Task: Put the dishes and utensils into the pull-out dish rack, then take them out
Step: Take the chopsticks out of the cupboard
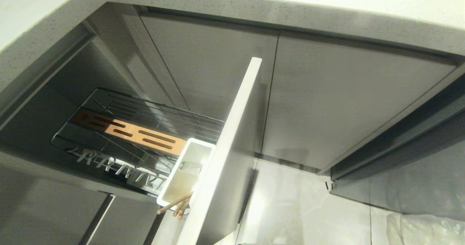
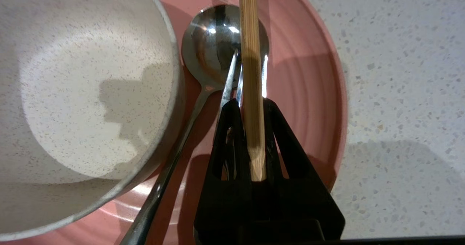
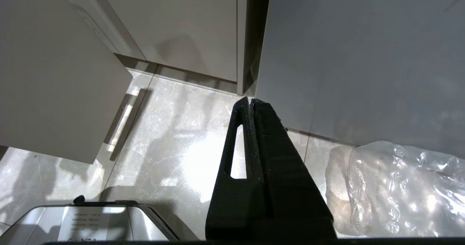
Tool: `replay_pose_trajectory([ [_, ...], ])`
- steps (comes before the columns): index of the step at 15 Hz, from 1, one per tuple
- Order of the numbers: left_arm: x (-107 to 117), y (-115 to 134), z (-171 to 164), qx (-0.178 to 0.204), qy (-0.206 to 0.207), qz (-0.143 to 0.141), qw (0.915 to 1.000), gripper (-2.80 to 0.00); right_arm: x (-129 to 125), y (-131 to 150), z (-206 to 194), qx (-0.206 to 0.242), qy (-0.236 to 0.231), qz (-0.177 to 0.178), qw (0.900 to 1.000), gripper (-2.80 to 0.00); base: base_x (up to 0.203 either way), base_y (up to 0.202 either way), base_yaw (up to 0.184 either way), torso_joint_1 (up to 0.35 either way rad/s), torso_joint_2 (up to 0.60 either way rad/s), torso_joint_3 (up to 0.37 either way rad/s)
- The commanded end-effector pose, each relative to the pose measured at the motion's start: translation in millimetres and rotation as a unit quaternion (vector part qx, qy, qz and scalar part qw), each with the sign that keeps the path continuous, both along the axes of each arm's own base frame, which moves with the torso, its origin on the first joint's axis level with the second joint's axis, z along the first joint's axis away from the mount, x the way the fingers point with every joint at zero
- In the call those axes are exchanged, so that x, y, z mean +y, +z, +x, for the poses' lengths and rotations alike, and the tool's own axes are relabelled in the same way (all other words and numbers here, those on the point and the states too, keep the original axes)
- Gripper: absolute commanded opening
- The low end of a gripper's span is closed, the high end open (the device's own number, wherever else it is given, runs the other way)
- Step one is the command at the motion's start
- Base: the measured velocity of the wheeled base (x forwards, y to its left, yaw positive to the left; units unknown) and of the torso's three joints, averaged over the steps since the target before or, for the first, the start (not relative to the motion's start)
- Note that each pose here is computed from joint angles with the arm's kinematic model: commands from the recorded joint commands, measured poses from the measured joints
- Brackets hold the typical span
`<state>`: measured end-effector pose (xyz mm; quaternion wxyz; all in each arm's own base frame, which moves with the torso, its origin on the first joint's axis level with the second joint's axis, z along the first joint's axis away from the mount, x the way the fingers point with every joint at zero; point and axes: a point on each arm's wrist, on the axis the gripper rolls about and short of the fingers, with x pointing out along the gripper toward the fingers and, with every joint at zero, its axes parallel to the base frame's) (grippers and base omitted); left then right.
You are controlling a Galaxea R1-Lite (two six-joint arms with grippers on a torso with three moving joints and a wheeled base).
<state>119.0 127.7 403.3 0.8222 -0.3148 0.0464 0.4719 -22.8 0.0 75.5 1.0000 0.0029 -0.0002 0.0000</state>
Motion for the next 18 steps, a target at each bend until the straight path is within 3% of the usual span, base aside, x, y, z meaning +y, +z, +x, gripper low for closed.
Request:
replay_pose_trajectory([
  [1,0.8,-2.3,0.3,0.003,0.000,-0.006,1.0000,-2.80,0.0,0.0,0.0,0.000,0.000,0.000,1.000,-2.80,0.000,0.000,0.000,0.000,0.00,0.000],
  [8,0.3,-3.9,-0.1,0.005,0.000,-0.009,1.0000,-2.80,0.0,0.0,0.0,0.000,0.000,0.000,1.000,-2.80,0.000,0.000,0.000,0.000,0.00,0.000],
  [9,0.3,-3.7,-0.1,0.004,0.000,-0.008,1.0000,0.00,0.0,0.0,0.0,0.000,-0.001,0.000,1.000,-2.80,0.000,0.000,0.000,0.000,0.00,0.000],
  [18,-11.1,5.6,-9.4,-0.018,-0.011,0.010,0.9997,0.00,0.0,0.0,0.0,0.000,0.000,0.000,1.000,-2.80,0.000,0.000,0.000,0.000,0.00,0.000],
])
